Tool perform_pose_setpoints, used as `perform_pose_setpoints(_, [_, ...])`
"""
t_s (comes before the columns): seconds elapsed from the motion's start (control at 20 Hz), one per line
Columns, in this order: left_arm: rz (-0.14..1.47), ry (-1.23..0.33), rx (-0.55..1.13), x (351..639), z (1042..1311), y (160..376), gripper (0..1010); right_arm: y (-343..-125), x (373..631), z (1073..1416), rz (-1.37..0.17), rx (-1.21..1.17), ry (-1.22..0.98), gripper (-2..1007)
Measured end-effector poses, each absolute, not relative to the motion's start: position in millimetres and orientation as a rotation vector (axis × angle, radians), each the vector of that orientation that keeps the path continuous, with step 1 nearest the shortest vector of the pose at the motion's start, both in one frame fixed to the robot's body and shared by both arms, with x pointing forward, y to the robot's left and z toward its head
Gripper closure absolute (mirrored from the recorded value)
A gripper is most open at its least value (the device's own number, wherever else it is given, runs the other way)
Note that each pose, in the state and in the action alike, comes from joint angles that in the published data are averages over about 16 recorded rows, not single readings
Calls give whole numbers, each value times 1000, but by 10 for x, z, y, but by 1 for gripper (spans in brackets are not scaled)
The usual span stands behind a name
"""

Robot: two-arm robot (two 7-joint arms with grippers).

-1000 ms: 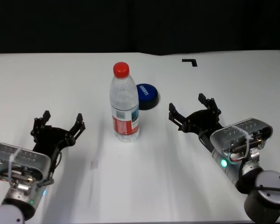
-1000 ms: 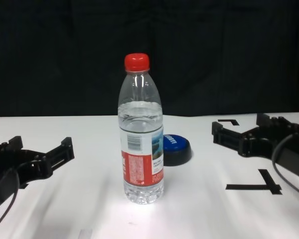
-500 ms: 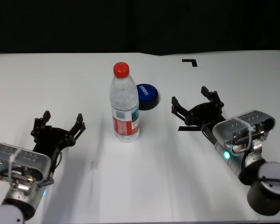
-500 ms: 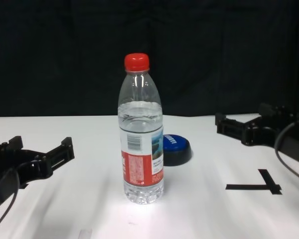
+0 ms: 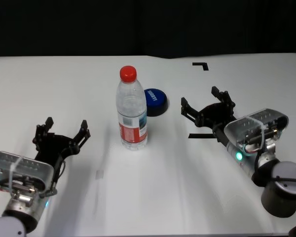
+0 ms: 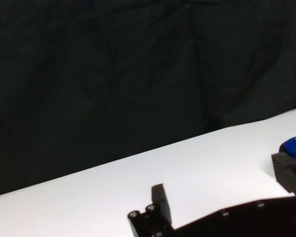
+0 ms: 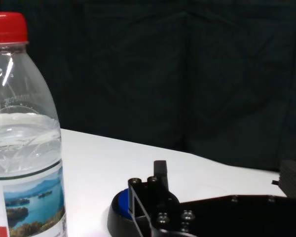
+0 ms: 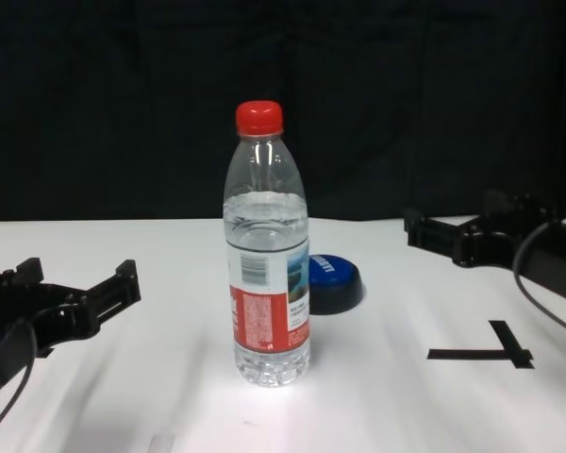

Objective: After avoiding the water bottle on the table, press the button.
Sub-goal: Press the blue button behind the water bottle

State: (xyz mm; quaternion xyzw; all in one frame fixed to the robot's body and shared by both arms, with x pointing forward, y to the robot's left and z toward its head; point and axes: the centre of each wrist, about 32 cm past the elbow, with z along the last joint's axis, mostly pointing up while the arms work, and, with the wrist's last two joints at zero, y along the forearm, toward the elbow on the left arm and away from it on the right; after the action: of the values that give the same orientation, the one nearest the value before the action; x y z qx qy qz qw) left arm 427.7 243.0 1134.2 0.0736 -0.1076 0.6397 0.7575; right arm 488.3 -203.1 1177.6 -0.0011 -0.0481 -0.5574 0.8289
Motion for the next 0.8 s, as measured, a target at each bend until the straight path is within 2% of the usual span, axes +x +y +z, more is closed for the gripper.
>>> perform_pose_setpoints(0.8, [1394,-234,160,4277,11342,2430,7,-2089,5135,11773,-1164,-4,-94,2])
